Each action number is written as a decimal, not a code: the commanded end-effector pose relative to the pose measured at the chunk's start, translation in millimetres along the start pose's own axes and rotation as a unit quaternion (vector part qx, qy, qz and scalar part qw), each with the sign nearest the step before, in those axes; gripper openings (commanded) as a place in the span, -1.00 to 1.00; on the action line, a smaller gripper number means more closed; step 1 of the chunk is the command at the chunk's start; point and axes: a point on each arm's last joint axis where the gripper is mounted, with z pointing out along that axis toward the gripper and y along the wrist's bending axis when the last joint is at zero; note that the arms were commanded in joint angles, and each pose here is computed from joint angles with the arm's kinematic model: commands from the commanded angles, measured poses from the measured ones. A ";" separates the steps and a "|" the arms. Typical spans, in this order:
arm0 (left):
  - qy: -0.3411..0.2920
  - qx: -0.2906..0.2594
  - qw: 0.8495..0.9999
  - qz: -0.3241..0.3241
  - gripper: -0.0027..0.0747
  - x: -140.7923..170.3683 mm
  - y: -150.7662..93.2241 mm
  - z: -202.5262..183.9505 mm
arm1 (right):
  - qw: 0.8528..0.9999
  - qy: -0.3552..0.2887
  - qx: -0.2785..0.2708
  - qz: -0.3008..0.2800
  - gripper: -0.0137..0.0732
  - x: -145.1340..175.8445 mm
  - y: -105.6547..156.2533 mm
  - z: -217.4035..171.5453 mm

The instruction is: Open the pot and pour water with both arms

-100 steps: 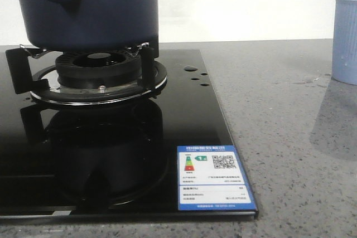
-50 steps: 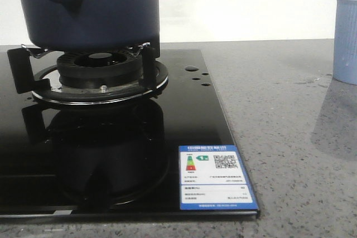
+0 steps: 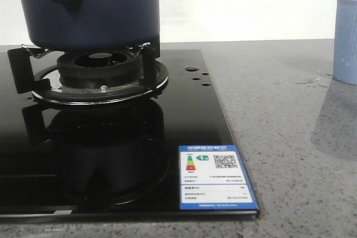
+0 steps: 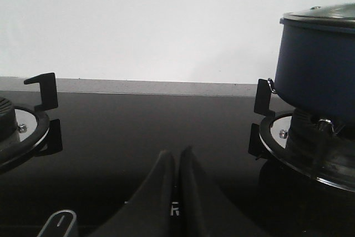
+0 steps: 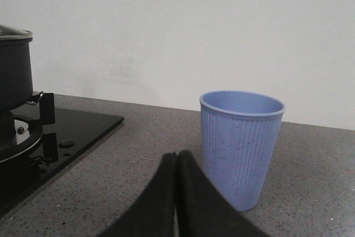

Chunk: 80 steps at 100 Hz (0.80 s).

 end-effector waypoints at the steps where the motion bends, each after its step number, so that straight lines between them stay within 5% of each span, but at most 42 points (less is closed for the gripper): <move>1: -0.046 -0.001 0.999 -0.005 -0.97 -4.0 0.4 -1.9 | 1.000 -0.017 -0.009 0.011 -0.83 -1.9 1.4 0.2; 43: -0.046 -0.001 0.999 -0.005 -0.97 -4.0 0.4 -1.9 | 1.000 -0.021 -0.007 0.011 -0.83 -2.8 2.0 -1.8; 60: -0.046 -0.001 0.999 -0.005 -0.97 -4.0 0.4 -1.9 | 0.995 -0.028 0.036 0.087 -0.83 -3.3 -7.1 -2.5; 80: -0.046 -0.001 0.999 -0.005 -0.97 -4.0 0.4 -1.9 | 0.999 -0.028 0.032 0.033 -0.83 -5.8 -9.1 -1.6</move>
